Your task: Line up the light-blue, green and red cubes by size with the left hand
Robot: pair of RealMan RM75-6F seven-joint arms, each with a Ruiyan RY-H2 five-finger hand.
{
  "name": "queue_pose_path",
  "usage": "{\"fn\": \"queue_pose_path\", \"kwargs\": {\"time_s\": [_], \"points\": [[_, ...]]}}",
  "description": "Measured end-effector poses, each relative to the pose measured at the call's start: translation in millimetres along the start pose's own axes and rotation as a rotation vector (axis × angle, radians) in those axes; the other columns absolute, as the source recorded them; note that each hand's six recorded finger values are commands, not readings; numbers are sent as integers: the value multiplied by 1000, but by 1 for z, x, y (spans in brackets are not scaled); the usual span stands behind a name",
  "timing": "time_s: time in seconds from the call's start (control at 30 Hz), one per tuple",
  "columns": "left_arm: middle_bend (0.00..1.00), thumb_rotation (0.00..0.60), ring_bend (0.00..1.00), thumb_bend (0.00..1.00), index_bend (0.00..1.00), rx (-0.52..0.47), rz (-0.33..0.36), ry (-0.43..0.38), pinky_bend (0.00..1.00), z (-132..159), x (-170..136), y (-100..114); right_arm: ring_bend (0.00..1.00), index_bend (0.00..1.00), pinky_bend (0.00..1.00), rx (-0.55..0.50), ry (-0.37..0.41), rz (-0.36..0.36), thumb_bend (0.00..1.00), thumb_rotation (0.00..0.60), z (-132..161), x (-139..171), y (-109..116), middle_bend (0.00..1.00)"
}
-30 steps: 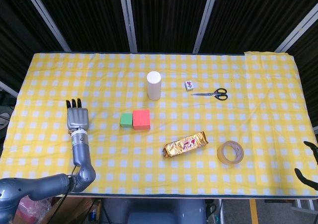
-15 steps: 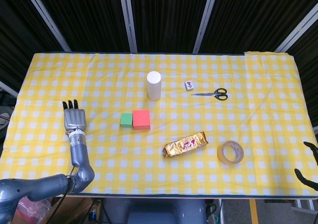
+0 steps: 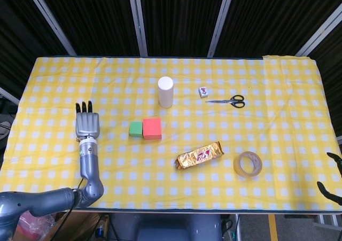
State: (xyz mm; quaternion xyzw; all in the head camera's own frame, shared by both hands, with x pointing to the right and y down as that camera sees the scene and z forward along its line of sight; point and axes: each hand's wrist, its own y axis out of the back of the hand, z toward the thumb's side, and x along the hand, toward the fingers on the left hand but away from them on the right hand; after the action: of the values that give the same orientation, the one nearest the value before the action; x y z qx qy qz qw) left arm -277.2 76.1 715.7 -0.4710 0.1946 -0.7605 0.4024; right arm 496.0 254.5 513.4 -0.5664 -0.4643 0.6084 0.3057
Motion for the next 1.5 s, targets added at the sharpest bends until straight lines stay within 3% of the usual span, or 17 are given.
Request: {"fn": "queue_pose_path", "kwargs": {"time_s": [0.3,0.67,1.03,1.5], "points": [[4,600,0,353,515,-23,61,-43,0,22,-8,38,23,193,0,1,3,4,317,600,1,-1,-1,0],[4,600,0,353,514,2,36,-71,0,51,-9,31,23,193,0,-4,-1,4,318,600,0,-2,0,0],[4,600,0,353,515,0,67,-84,0,67,-15,43,23,193,0,-5,5,8,317,600,2,-3,-1,0],[4,600,0,353,515,31,64,-114,0,87,-21,37,23,193,0,-11,8,4,317,600,1,-2,1,0]]}}
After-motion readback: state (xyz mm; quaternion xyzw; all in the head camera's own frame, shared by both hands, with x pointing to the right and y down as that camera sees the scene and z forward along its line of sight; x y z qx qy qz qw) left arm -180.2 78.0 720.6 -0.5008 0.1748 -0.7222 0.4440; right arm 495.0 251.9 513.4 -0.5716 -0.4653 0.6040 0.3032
